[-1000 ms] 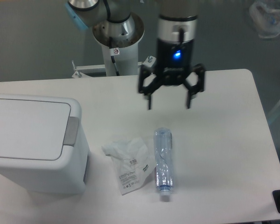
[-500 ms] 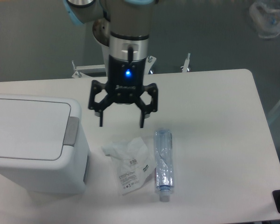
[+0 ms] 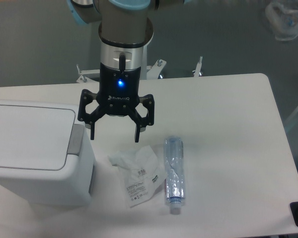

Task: Open the trash can
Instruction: 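Move the open gripper over the grey lid tab of the trash can, then lower the gripper onto the grey lid tab of the trash can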

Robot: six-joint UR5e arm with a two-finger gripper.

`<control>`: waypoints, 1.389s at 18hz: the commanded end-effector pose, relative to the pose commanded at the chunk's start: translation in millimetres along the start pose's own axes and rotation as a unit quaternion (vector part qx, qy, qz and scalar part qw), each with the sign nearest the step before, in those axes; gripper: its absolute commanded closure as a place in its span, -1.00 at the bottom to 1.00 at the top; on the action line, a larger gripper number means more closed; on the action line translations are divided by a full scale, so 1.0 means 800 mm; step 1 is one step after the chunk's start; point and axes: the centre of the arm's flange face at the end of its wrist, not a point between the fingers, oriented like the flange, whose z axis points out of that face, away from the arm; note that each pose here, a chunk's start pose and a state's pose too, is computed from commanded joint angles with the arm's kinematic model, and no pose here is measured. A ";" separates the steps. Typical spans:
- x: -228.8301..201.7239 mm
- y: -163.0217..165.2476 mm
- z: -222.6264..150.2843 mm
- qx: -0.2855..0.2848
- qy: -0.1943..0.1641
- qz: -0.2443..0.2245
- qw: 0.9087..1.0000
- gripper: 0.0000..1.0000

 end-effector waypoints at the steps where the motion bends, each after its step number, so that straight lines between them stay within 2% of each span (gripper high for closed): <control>1: 0.000 0.000 0.000 0.000 0.000 0.000 1.000 -1.00; 14: -0.002 0.001 0.007 -0.004 0.001 -0.010 1.000 -1.00; 17: -0.003 0.005 0.013 -0.009 0.002 -0.024 1.000 -1.00; 25: 0.005 0.019 0.032 -0.027 0.006 -0.023 0.999 -1.00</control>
